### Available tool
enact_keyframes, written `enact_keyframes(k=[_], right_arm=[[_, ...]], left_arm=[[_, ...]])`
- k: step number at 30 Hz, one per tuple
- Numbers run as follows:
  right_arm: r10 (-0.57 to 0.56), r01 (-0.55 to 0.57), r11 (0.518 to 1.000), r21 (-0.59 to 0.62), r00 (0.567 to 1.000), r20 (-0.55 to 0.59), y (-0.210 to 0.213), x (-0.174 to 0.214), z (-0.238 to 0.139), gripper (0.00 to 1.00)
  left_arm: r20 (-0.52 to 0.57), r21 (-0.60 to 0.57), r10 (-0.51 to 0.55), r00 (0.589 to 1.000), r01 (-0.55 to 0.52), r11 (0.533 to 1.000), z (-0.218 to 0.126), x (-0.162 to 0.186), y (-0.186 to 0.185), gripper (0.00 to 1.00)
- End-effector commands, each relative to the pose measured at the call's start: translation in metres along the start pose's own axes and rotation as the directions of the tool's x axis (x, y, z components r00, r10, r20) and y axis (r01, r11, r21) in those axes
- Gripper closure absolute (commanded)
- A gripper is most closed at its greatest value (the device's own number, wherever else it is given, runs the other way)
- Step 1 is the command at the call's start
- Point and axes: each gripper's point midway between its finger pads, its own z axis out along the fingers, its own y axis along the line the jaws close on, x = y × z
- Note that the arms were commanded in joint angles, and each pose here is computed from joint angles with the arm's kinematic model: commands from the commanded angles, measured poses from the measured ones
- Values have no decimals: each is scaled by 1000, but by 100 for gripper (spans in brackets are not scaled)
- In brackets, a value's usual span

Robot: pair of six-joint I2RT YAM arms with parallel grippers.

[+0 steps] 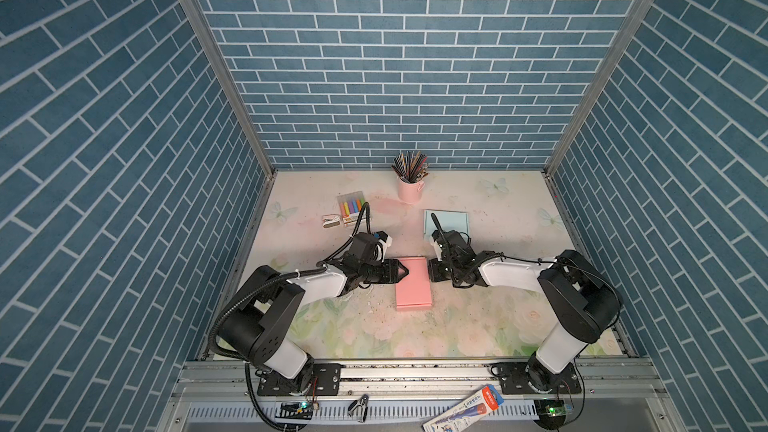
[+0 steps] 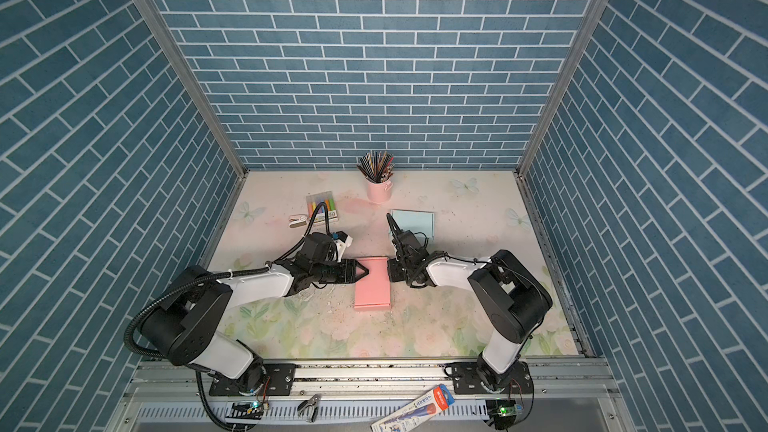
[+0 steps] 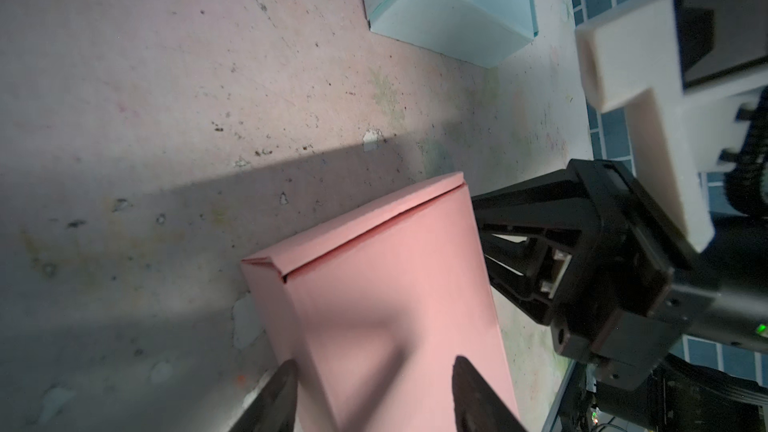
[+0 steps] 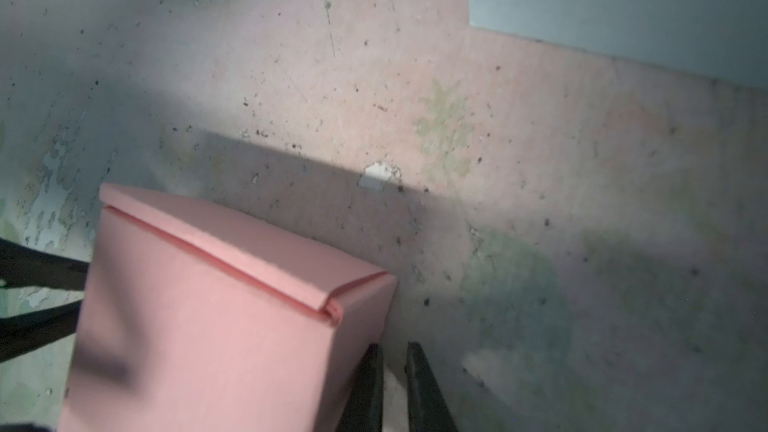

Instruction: Fold the paper box

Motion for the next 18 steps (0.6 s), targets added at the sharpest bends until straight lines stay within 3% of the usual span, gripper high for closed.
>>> enact_keyframes(k=[1, 8, 18], right_arm=[[7, -7, 996, -92, 1000, -3, 21, 11, -12, 85], [60, -60, 997, -38, 998, -5, -9, 39, -30, 85], [79, -79, 996, -34, 997, -9, -10, 67, -46, 86]], left_arm=[[15, 47, 31, 999, -32, 998, -2, -8, -13, 40], [3, 17, 24, 1000, -24, 1000, -14, 4, -4, 36], [-9, 3, 2, 1000, -2, 1000, -37, 35, -3, 33]])
